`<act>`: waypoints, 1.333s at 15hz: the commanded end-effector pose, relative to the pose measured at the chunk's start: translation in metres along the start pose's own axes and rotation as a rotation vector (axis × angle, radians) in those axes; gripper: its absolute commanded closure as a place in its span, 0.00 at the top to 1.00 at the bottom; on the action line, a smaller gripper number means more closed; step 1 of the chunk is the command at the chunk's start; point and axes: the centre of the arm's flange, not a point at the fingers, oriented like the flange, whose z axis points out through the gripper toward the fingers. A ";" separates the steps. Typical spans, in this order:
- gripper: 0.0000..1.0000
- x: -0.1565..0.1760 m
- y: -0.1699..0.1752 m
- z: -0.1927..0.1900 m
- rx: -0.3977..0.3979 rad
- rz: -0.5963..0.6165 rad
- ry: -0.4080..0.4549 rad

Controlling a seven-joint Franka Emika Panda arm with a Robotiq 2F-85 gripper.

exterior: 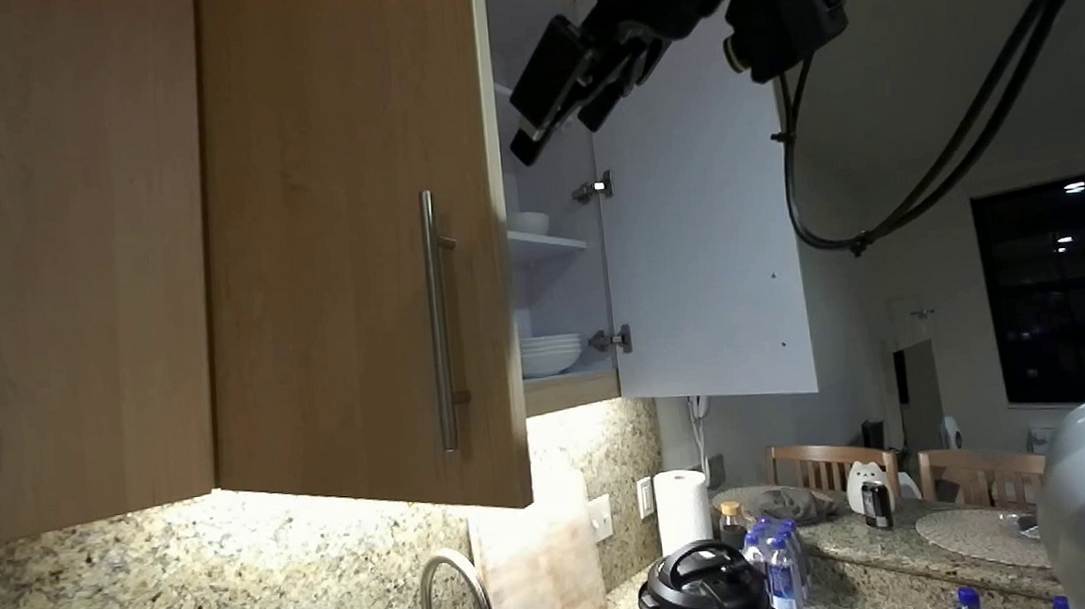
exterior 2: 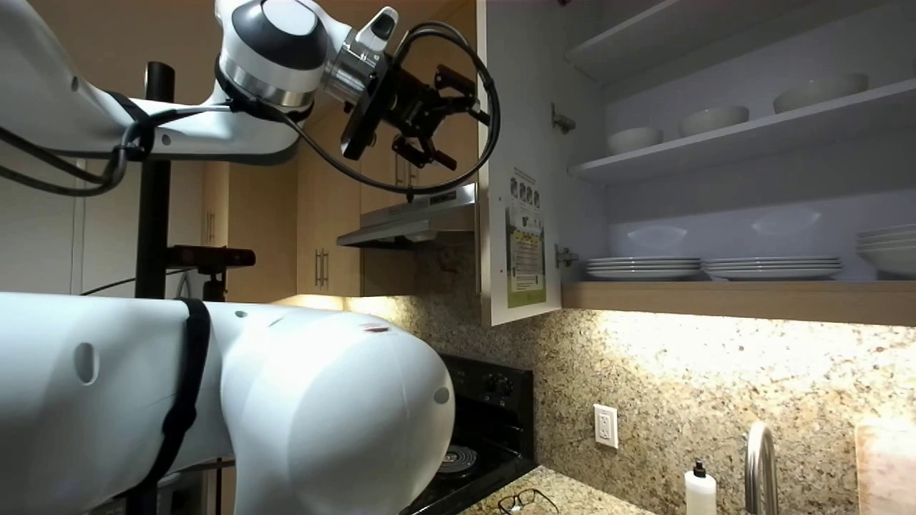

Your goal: Close the top left cabinet door

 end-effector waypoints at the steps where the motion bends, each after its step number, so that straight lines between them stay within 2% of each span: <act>1: 1.00 0.010 -0.015 0.002 0.002 -0.062 -0.013; 8: 1.00 0.022 -0.017 0.031 0.008 -0.103 -0.073; 14: 1.00 0.018 0.018 0.070 0.007 -0.063 -0.147; 20: 1.00 0.014 0.043 0.086 0.005 -0.015 -0.177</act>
